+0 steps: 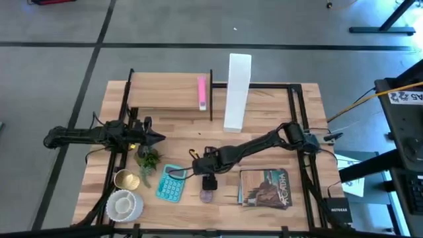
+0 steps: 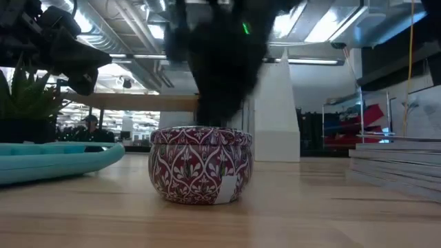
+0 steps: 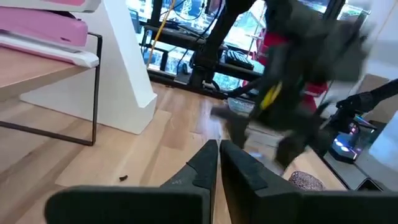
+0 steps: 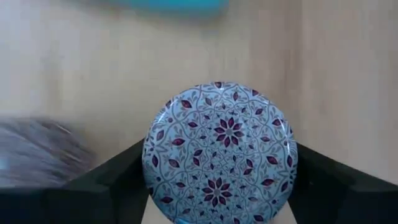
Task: Stock shelves
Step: Put the white patterned scented candle on the shelf
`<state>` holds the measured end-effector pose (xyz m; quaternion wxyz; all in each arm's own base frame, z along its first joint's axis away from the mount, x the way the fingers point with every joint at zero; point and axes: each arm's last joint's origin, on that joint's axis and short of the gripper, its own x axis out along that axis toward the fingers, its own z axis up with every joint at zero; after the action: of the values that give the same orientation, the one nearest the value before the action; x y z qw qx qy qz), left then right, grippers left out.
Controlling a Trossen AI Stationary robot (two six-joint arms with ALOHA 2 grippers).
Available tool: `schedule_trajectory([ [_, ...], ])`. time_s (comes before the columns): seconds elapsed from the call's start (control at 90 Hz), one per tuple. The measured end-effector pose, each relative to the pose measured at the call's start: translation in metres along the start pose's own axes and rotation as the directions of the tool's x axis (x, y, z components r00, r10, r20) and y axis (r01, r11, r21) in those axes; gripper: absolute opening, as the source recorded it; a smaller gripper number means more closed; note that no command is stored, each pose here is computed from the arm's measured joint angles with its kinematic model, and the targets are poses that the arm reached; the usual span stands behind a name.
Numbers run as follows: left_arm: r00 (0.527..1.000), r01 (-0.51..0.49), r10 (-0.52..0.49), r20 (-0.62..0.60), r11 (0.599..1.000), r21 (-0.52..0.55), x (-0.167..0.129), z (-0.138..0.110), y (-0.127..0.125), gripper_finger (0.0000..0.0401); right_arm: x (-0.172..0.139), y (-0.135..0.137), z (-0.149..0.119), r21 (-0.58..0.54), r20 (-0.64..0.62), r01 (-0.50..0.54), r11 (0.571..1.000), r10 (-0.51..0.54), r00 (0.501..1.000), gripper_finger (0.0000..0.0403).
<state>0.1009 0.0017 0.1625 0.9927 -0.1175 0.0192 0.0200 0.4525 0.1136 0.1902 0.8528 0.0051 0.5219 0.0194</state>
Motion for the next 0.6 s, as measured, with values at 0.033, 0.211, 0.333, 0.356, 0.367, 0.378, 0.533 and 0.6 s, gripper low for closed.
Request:
schedule_trajectory([
  [0.033, 1.000, 0.000, 0.000, 0.000, 1.000, 0.000, 0.000, 0.000, 0.000, 0.0004, -0.010, -0.002, 0.011, -0.016, 0.040, 0.009, 1.000, -0.008, 0.999, 0.0274],
  [0.211, 1.000, 0.000, 0.000, 0.000, 1.000, 0.000, 0.000, 0.000, 0.000, 0.0004, -0.068, -0.036, 0.067, -0.048, 0.264, 0.077, 0.996, -0.062, 0.963, 0.0274],
  [0.333, 1.000, 0.000, 0.000, 0.000, 1.000, 0.000, 0.000, 0.000, 0.000, 0.0004, -0.108, -0.082, 0.093, 0.002, 0.396, 0.137, 0.991, -0.127, 0.909, 0.0274],
  [0.356, 1.000, 0.000, 0.000, 0.000, 1.000, 0.000, 0.000, 0.000, 0.000, 0.0004, -0.113, -0.093, 0.096, 0.018, 0.411, 0.150, 0.989, -0.144, 0.900, 0.0274],
  [0.367, 1.000, 0.000, 0.000, 0.000, 1.000, 0.000, 0.000, 0.000, 0.000, 0.0004, -0.116, -0.098, 0.098, 0.025, 0.418, 0.156, 0.987, -0.152, 0.896, 0.0274],
  [0.378, 1.000, 0.000, 0.000, 0.000, 1.000, 0.000, 0.000, 0.000, 0.000, 0.0004, -0.118, -0.103, 0.099, 0.031, 0.424, 0.163, 0.986, -0.160, 0.891, 0.0274],
  [0.533, 1.000, 0.000, 0.000, 0.000, 1.000, 0.000, 0.000, 0.000, 0.000, 0.0004, -0.146, -0.183, 0.102, 0.151, 0.474, 0.234, 0.960, -0.278, 0.836, 0.0274],
  [0.6, 1.000, 0.000, 0.000, 0.000, 1.000, 0.000, 0.000, 0.000, 0.000, 0.0004, -0.154, -0.217, 0.099, 0.196, 0.489, 0.232, 0.953, -0.300, 0.819, 0.0274],
])
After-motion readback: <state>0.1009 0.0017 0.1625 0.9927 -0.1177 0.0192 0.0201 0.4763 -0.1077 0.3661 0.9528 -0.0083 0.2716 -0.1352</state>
